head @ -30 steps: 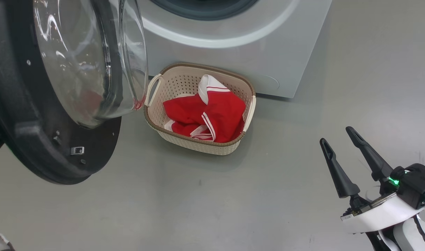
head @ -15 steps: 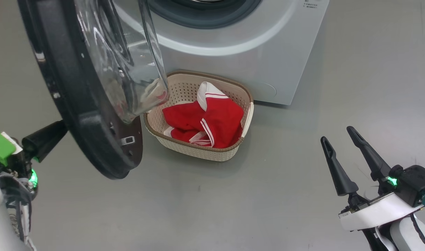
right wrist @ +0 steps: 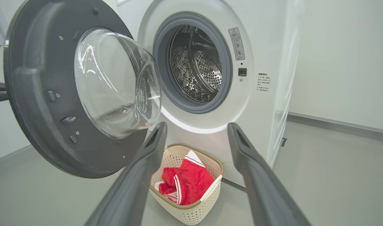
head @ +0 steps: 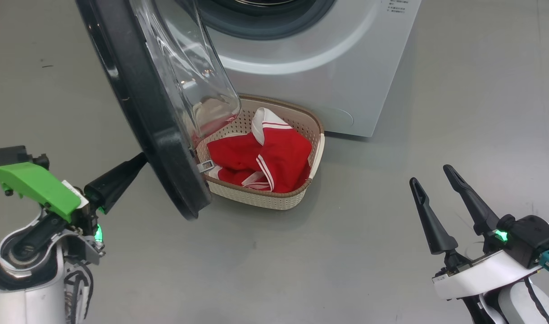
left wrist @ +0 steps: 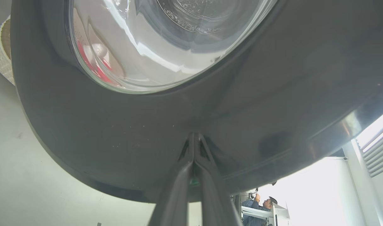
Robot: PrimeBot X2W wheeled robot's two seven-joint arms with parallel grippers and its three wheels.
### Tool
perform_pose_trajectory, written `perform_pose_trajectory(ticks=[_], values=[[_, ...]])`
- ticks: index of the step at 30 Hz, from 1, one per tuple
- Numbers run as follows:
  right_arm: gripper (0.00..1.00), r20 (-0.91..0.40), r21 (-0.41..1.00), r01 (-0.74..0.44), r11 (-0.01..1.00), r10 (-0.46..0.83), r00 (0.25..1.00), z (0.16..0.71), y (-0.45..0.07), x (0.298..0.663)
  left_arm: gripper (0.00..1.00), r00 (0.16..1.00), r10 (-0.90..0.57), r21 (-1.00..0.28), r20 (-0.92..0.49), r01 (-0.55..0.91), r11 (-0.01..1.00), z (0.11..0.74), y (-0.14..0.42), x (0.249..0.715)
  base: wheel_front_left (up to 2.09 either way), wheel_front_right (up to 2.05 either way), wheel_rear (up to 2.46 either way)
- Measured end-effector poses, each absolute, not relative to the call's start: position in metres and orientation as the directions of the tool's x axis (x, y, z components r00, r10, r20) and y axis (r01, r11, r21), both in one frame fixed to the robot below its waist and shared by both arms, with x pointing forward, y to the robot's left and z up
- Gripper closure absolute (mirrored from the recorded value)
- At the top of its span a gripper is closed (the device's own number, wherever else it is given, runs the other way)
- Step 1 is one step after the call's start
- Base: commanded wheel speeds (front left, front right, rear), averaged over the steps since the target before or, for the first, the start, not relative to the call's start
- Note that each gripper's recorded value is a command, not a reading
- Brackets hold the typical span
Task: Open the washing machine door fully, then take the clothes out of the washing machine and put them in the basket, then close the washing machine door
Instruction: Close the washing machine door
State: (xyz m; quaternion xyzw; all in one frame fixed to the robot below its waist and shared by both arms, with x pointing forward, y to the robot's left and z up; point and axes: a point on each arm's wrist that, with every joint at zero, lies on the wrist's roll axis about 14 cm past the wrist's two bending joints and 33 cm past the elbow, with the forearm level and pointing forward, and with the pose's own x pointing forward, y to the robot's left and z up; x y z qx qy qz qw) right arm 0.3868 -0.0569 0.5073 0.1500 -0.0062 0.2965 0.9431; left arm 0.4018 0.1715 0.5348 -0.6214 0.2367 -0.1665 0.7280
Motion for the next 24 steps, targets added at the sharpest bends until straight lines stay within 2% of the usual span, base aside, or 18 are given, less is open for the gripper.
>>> perform_pose_trajectory(ticks=[10, 15, 17, 19, 21, 24], values=[[0.00, 0.100, 0.281, -0.550, 0.787, 0.546, 0.832, 0.507, -0.060, 0.386, 1.00, 0.853, -0.507, -0.982, -0.125, -0.035, 0.184, 0.533, 0.149, 0.406, 0.00, 0.00, 0.00], [0.00, 0.103, 0.276, -0.539, 0.796, 0.533, 0.840, 0.509, -0.065, 0.388, 1.00, 0.879, -0.458, -0.973, -0.130, -0.025, 0.229, 0.533, 0.153, 0.407, 0.00, 0.00, 0.00], [0.00, 0.103, 0.275, -0.538, 0.797, 0.532, 0.840, 0.509, -0.065, 0.388, 1.00, 0.893, -0.427, -0.954, -0.142, -0.009, 0.299, 0.534, 0.157, 0.407, 0.00, 0.00, 0.00], [0.00, 0.105, 0.277, -0.539, 0.795, 0.533, 0.840, 0.509, -0.064, 0.388, 1.00, 0.913, -0.376, -0.906, -0.160, 0.015, 0.423, 0.536, 0.166, 0.408, 0.00, 0.00, 0.00], [0.00, 0.106, 0.277, -0.533, 0.800, 0.526, 0.844, 0.510, -0.065, 0.389, 1.00, 0.930, -0.315, -0.825, -0.188, 0.025, 0.565, 0.537, 0.182, 0.408, 0.00, 0.00, 0.00], [0.00, 0.107, 0.277, -0.534, 0.799, 0.526, 0.843, 0.510, -0.065, 0.390, 1.00, 0.954, -0.223, -0.711, -0.203, 0.013, 0.703, 0.540, 0.205, 0.404, 0.00, 0.00, 0.00]])
